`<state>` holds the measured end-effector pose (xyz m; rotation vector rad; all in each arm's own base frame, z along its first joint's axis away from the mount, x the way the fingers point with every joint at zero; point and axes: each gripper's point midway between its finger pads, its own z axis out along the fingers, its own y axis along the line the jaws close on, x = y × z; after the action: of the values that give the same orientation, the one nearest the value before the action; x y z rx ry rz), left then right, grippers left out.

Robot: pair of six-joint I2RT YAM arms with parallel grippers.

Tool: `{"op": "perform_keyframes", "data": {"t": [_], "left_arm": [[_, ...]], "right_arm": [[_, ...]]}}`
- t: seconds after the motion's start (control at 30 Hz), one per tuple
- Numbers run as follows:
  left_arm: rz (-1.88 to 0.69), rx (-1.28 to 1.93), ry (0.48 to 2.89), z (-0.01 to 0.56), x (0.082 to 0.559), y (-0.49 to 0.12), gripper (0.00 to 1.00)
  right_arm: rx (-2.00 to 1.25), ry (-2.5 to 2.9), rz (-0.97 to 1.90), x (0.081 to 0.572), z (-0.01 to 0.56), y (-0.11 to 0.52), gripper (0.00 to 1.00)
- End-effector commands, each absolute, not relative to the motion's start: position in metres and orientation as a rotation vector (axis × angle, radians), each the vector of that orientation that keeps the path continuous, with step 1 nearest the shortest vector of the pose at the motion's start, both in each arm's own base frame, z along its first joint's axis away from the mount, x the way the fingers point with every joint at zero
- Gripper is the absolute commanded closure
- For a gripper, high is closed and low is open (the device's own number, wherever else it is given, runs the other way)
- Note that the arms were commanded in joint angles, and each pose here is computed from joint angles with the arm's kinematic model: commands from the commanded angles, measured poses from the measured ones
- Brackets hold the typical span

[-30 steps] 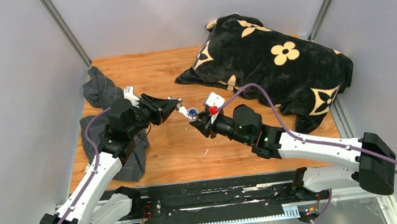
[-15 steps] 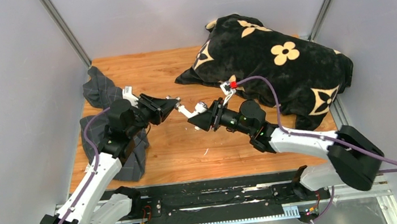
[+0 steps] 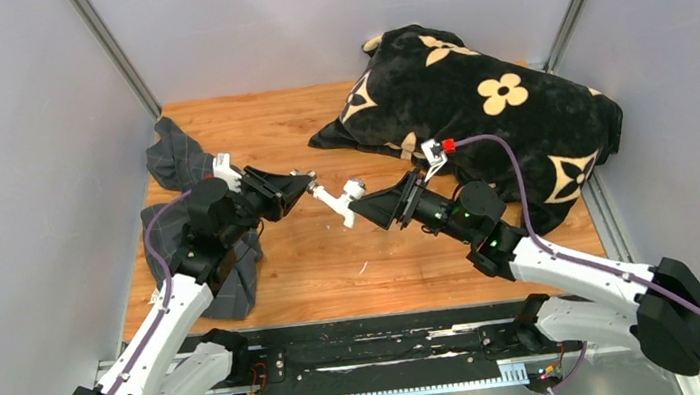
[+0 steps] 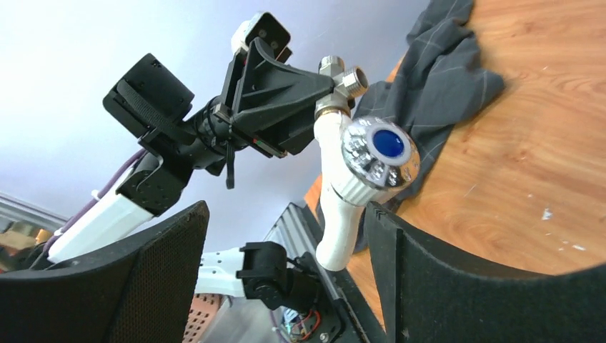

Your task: Install the water faucets

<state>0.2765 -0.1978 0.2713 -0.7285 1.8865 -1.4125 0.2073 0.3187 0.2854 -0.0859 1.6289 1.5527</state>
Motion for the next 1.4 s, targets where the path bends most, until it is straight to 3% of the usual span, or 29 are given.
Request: {"op": "perform_keyframes", "data": {"t": [0.0, 0.2, 0.37, 0.57, 0.8, 1.07, 1.2, 1.37], "left_arm": [[-1.442, -0.68, 1.824, 0.287, 0.279, -0.2, 1.0], [-1.437, -0.686, 1.823, 0.287, 0.28, -0.199, 1.0], [-1.438, -0.687, 1.825, 0.286, 0.28, -0.199, 1.0], [-1.432, -0.697, 1.846, 0.279, 0.281, -0.2, 1.0], [-1.423, -0.698, 1.847, 0.279, 0.283, -0.2, 1.0], [-1.418, -0.698, 1.848, 0.281, 0.281, -0.199, 1.0], [-1.419, -0.692, 1.847, 0.282, 0.281, -0.199, 1.0], [-1.422, -0.686, 1.845, 0.283, 0.279, -0.199, 1.0]], "right_arm": [[-0.158, 1.658, 1.305, 0.226, 0.286, 0.306, 0.21], [-0.239, 1.687, 1.042, 0.241, 0.286, 0.287, 0.2], [-0.217, 1.691, 1.116, 0.24, 0.285, 0.297, 0.19], [-0.509, 1.508, 1.056, 0.208, 0.309, 0.311, 0.2], [-0.967, 1.28, 0.487, 0.178, 0.309, 0.336, 0.19], [-1.068, 1.212, -0.144, 0.204, 0.287, 0.355, 0.19], [-1.094, 1.204, -0.357, 0.219, 0.269, 0.36, 0.25], [-1.135, 1.177, -0.422, 0.226, 0.257, 0.367, 0.36]]}}
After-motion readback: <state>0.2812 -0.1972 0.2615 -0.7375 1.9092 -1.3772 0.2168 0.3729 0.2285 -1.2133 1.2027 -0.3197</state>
